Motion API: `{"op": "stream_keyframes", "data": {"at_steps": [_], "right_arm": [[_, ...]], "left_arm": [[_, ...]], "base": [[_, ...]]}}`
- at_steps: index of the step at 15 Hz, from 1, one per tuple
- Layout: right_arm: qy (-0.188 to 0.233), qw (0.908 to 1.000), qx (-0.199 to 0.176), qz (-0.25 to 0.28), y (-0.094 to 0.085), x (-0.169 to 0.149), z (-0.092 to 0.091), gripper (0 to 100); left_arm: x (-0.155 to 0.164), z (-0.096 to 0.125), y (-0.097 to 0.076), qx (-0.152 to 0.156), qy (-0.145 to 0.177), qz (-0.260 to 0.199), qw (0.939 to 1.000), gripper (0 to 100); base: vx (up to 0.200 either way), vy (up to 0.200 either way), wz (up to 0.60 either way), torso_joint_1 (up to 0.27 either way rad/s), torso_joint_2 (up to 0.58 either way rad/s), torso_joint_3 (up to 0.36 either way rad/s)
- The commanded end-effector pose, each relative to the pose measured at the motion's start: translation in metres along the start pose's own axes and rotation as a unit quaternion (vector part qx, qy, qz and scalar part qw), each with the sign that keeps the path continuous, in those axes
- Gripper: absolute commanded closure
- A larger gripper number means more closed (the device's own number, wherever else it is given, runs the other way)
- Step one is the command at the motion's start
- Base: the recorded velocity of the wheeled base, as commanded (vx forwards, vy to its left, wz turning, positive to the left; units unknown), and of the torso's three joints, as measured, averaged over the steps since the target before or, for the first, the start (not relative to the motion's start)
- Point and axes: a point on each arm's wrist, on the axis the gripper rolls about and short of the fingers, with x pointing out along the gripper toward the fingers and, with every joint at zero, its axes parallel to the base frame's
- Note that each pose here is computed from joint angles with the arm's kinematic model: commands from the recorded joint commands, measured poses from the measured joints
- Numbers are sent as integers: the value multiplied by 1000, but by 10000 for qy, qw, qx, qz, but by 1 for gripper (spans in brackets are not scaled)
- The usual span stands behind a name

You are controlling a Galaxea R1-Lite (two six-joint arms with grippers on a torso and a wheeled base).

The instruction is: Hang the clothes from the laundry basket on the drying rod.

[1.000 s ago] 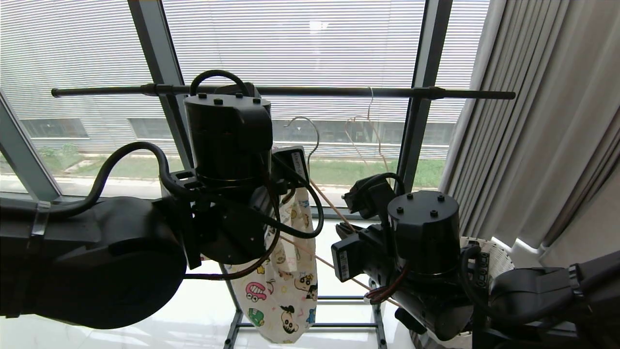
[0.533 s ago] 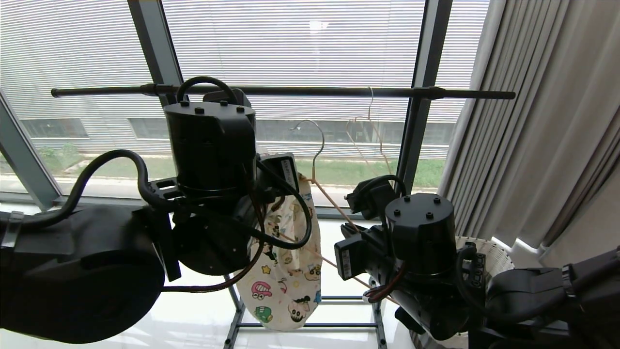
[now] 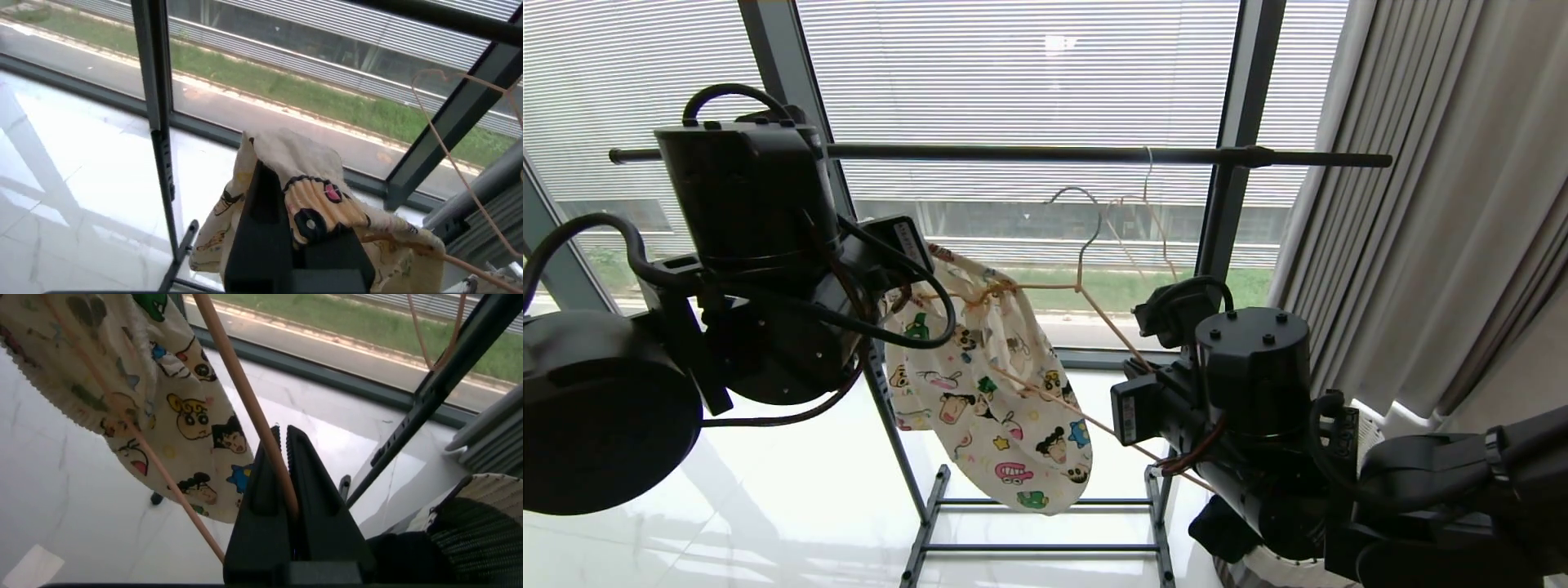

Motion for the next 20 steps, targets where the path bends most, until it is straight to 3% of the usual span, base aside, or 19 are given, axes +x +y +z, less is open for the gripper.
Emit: {"op": "stream_keyframes", "data": {"at_steps": [1,3,6,10,12,14,15,17,20], "right_arm": [[-160,9998,100,-25,-5,-7,11,100],[-183,9998,104,-37,-6,-8,13,100],[-209,9997,122,-17,-3,-7,14,100],[-107,9994,-1,344,19,-17,5,100],[1,9989,-119,458,29,-17,-4,100],[107,9986,-264,438,27,-17,-11,100],[139,9986,-279,417,25,-17,-13,100],[149,9984,-304,454,27,-17,-14,100],[163,9981,-303,503,38,-8,-18,100]], "left_arm": [[6,3,8,62,-47,169,9998,100],[5,3,6,78,-50,106,9999,100],[-15,1,-15,91,-5,-390,9992,100],[-25,-2,-31,121,97,-1085,9940,100],[-25,1,-26,343,85,-1362,9900,100],[-18,3,-7,831,35,-1410,9865,100],[-13,5,11,1101,22,-1432,9835,100],[-15,4,25,1266,41,-1644,9782,100],[-30,-3,8,1324,109,-2256,9651,100]], "base": [[0,0,0,0,0,0],[0,0,0,0,0,0],[0,0,0,0,0,0],[0,0,0,0,0,0],[0,0,0,0,0,0],[0,0,0,0,0,0],[0,0,0,0,0,0],[0,0,0,0,0,0],[0,0,0,0,0,0]]}}
